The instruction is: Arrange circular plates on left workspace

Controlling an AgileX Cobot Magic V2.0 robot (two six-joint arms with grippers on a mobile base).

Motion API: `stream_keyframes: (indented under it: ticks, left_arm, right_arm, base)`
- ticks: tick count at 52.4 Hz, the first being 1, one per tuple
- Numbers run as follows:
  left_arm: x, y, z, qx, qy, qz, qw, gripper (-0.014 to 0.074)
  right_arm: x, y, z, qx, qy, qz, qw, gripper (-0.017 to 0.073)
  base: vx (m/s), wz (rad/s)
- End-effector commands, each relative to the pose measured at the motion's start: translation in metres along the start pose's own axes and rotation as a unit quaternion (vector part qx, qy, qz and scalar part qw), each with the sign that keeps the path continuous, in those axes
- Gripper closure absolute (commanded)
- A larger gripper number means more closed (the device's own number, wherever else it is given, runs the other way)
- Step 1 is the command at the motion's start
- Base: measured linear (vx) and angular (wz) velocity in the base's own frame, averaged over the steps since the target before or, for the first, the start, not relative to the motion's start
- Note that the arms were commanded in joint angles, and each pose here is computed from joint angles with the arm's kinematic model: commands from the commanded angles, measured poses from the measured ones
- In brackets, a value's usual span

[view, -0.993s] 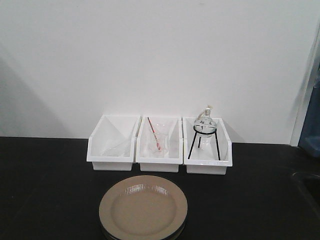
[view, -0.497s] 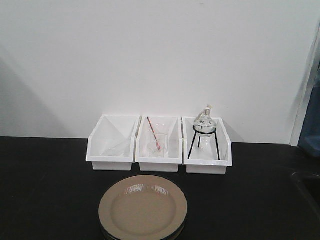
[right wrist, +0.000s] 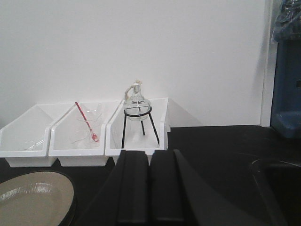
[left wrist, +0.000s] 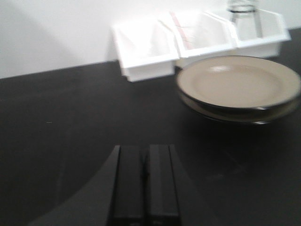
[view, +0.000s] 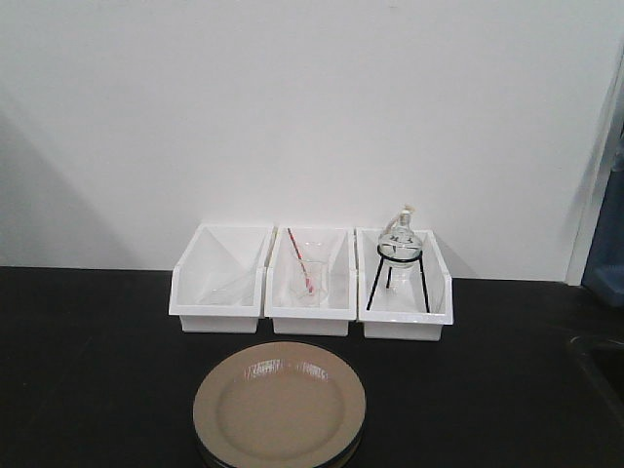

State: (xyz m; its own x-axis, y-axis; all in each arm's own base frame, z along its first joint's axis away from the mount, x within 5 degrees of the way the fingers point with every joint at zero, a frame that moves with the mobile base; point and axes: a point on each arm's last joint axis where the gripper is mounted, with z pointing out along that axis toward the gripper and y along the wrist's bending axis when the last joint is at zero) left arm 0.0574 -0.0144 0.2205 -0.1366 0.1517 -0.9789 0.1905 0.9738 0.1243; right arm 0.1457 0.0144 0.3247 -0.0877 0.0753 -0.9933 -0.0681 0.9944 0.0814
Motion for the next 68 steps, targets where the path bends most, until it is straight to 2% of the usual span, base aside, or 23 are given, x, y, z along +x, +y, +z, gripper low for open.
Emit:
stream_keyframes:
  ticks: [1, 8, 11, 18, 57, 60, 65, 68]
  left_arm:
    - [0.003, 0.007, -0.004, -0.053, -0.079, -0.009, 0.995, 0.0593]
    - [0.027, 0.008, 0.001, -0.071, -0.089, -0.042, 0.993, 0.0592]
    - [0.028, 0.008, 0.001, -0.069, -0.08, -0.047, 0.993, 0.0592]
    - [0.03, 0.008, 0.002, -0.065, -0.077, -0.099, 0.99, 0.0591]
    - [0.03, 0.008, 0.002, -0.065, -0.076, -0.099, 0.99, 0.0591]
    - [0.03, 0.008, 0.002, -0.065, -0.076, -0.099, 0.99, 0.0591]
    - [0.03, 0.008, 0.002, -0.065, -0.076, -0.099, 0.99, 0.0591]
    - [0.03, 0.008, 0.002, -0.065, -0.076, -0.099, 0.99, 0.0591]
  right_arm:
    - [-0.011, 0.0, -0.002, -0.001, -0.019, -0.003, 1.0, 0.0563]
    - [-0.011, 0.0, -0.002, -0.001, -0.019, -0.003, 1.0, 0.0563]
    - [-0.012, 0.0, -0.002, -0.001, -0.019, -0.003, 1.0, 0.0563]
    - [-0.011, 0.0, -0.001, 0.0, -0.016, -0.003, 1.0, 0.0563]
    - [-0.011, 0.0, -0.001, -0.001, -0.016, -0.002, 1.0, 0.0563]
    - [-0.011, -0.001, -0.001, 0.005, -0.016, -0.02, 1.0, 0.0563]
    - [-0.011, -0.002, -0.001, 0.011, -0.016, -0.025, 0.999, 0.0563]
    - [-0.011, 0.0, -0.001, 0.001, -0.02, -0.06, 0.998, 0.0563]
  base:
    - [0.0, 0.0]
    - [0.0, 0.0]
    - [0.0, 0.01]
    - [0.0, 0.0]
    - [0.0, 0.0]
    - [0.0, 0.0]
    - [0.0, 0.0]
    - [0.0, 0.0]
